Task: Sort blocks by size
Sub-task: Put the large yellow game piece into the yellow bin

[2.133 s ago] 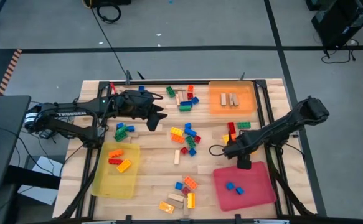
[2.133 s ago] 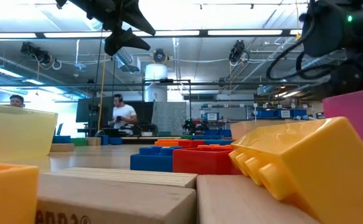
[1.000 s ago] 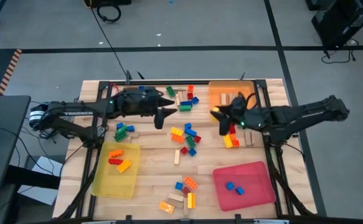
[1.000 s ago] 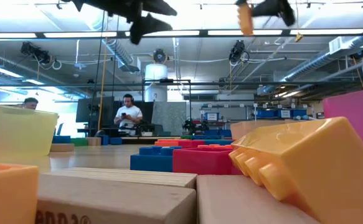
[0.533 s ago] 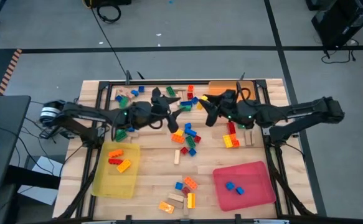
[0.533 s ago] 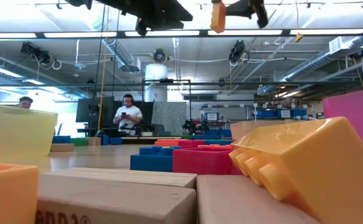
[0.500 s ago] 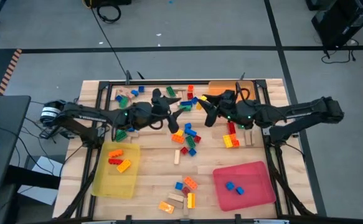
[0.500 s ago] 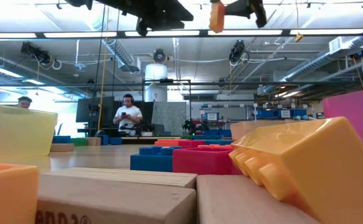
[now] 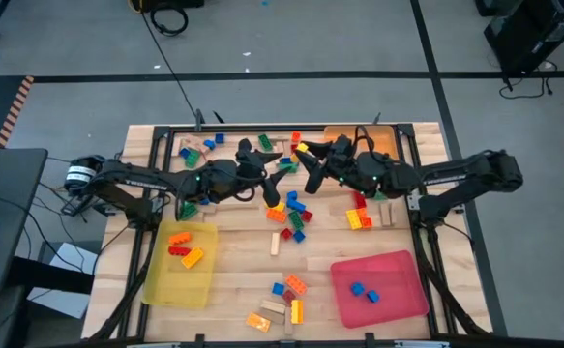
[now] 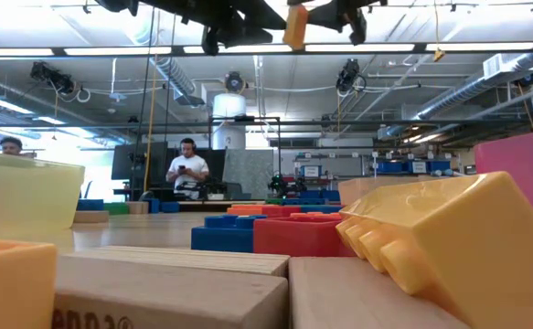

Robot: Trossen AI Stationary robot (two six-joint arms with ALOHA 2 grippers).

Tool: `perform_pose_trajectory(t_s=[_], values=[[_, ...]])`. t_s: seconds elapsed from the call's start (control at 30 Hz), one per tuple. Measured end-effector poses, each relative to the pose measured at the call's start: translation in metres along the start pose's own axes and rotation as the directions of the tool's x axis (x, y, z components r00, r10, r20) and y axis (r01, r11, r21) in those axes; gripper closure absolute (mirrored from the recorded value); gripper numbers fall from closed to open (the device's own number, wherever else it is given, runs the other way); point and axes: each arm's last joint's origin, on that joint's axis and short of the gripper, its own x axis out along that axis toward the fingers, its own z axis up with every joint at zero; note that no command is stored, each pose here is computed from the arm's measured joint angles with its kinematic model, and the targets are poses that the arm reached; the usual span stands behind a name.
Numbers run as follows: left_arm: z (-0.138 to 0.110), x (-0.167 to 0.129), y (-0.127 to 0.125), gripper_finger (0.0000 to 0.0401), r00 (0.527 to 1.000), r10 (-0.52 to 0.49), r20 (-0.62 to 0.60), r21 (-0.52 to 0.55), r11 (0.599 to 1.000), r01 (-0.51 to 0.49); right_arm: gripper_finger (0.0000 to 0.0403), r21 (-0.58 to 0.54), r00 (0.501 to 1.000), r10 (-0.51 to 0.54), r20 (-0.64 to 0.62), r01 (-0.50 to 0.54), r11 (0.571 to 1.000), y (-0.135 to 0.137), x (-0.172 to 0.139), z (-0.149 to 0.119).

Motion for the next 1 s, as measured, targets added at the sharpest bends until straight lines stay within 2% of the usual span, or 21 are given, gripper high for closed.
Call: perform_pose_trajectory(t_s=[0.33, 0.5, 0.77, 0.87, 1.0], values=[[0.0, 0.0, 0.0, 0.0188, 1.0, 0.015, -0.005, 0.063, 0.998, -0.015, 0.0234, 0.006, 0.998, 0.059, -0.001, -0.059, 0.998, 0.007, 0.013, 0.004], [0.0, 0.0, 0.001, 0.0188, 0.999, 0.038, -0.003, 0.106, 0.994, -0.038, 0.0233, 0.011, 0.996, 0.089, -0.019, -0.089, 0.996, 0.011, 0.022, 0.002], [-0.002, 0.0, 0.002, 0.0188, 0.996, 0.083, -0.016, 0.118, 0.99, -0.08, 0.0233, 0.002, 0.992, 0.118, -0.053, -0.118, 0.993, 0.018, 0.036, -0.008], [-0.002, -0.001, 0.003, 0.02, 0.994, 0.108, -0.016, 0.118, 0.987, -0.106, 0.0233, 0.001, 0.992, 0.117, -0.055, -0.117, 0.993, 0.018, 0.038, -0.009], [-0.003, -0.001, 0.002, 0.0239, 0.994, 0.111, -0.023, 0.118, 0.987, -0.108, 0.0233, 0.0, 0.992, 0.114, -0.058, -0.115, 0.993, 0.018, 0.038, -0.01]])
